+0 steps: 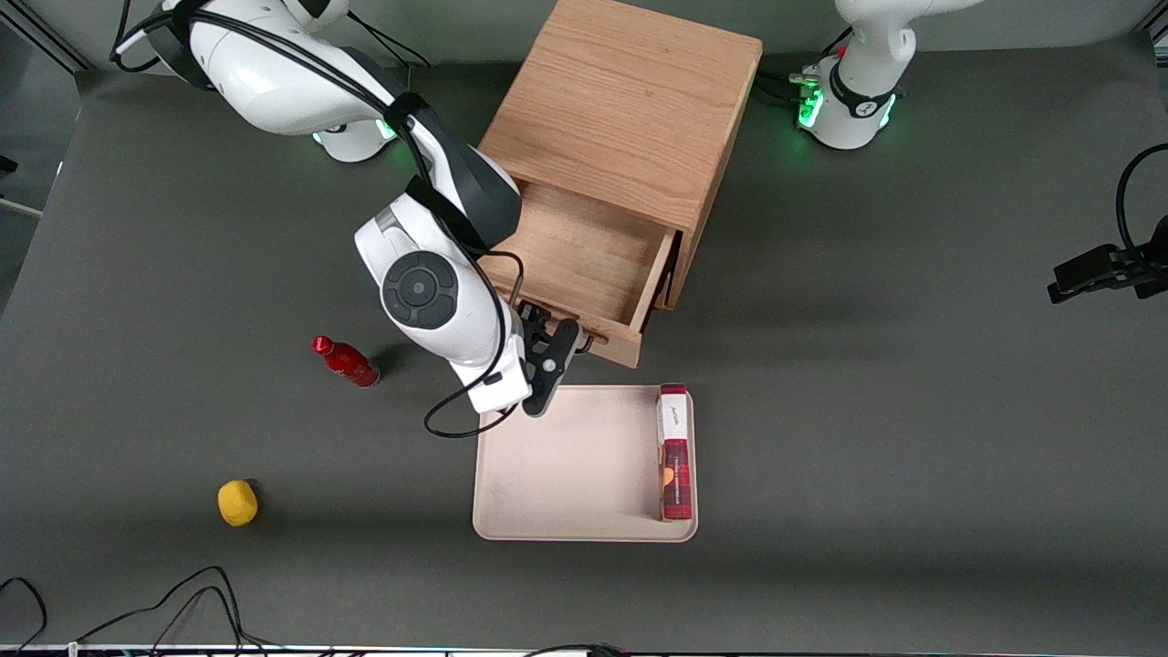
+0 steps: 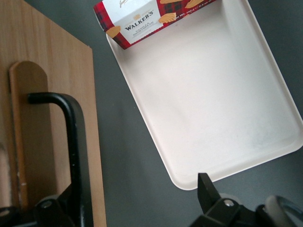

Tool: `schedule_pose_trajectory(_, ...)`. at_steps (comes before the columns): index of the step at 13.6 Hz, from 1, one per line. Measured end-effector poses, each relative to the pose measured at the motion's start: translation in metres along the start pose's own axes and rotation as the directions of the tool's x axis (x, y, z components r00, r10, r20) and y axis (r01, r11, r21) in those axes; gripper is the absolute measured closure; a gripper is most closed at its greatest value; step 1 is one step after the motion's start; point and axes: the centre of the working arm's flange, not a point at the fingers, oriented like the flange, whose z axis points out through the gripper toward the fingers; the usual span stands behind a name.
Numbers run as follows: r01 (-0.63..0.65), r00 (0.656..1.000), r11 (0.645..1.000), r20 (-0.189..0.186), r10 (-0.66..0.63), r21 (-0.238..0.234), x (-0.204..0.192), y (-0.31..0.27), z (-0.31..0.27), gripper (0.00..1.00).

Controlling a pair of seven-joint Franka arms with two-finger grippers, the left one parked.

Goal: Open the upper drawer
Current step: 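Pull the upper drawer handle outward from the cabinet with the right gripper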

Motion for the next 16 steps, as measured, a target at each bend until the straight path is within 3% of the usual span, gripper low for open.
schedule_pose_trajectory(16,-0.041,0.999,0.999,-0.020,0.041,-0.022,-0.004,0.032,-0.003,0.00)
